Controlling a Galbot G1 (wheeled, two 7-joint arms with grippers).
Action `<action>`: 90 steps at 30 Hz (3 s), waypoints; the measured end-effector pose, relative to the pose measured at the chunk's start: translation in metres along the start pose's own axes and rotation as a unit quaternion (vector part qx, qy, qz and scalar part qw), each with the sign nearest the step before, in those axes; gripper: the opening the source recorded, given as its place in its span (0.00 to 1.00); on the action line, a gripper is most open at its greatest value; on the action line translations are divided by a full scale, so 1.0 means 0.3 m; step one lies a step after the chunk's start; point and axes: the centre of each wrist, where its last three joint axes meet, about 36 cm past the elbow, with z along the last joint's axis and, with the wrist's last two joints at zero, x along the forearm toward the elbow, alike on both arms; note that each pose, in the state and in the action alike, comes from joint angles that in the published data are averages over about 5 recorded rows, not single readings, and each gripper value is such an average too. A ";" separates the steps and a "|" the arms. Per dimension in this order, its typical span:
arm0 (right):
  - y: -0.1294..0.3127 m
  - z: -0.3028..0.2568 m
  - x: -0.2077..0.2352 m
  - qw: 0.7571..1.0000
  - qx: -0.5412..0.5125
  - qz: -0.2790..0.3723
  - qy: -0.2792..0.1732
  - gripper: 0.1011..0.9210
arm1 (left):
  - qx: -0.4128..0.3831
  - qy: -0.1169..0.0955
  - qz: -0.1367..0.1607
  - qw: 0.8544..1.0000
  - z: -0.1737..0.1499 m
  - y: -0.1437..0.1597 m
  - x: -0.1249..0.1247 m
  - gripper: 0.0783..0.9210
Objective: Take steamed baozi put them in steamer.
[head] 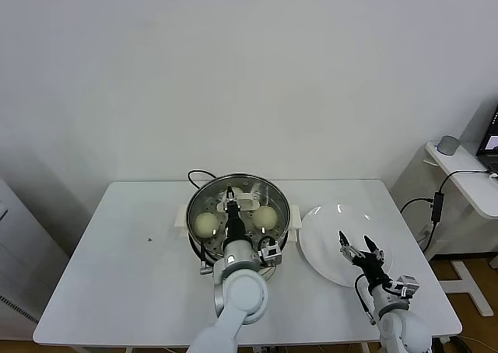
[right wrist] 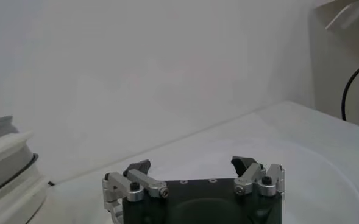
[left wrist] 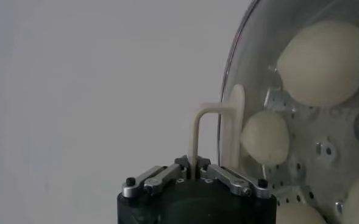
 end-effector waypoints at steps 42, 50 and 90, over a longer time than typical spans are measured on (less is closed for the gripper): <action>-0.006 0.015 0.000 1.000 0.003 0.001 0.005 0.88 | 0.080 -0.011 0.014 0.997 0.065 0.124 0.169 0.88; 0.003 0.018 0.002 1.000 0.003 0.000 0.005 0.88 | 0.108 -0.006 0.005 0.994 0.104 0.179 0.199 0.88; 0.198 -0.006 0.156 0.998 0.057 -0.040 -0.003 0.88 | 0.547 -0.080 0.052 0.832 0.917 0.029 0.127 0.88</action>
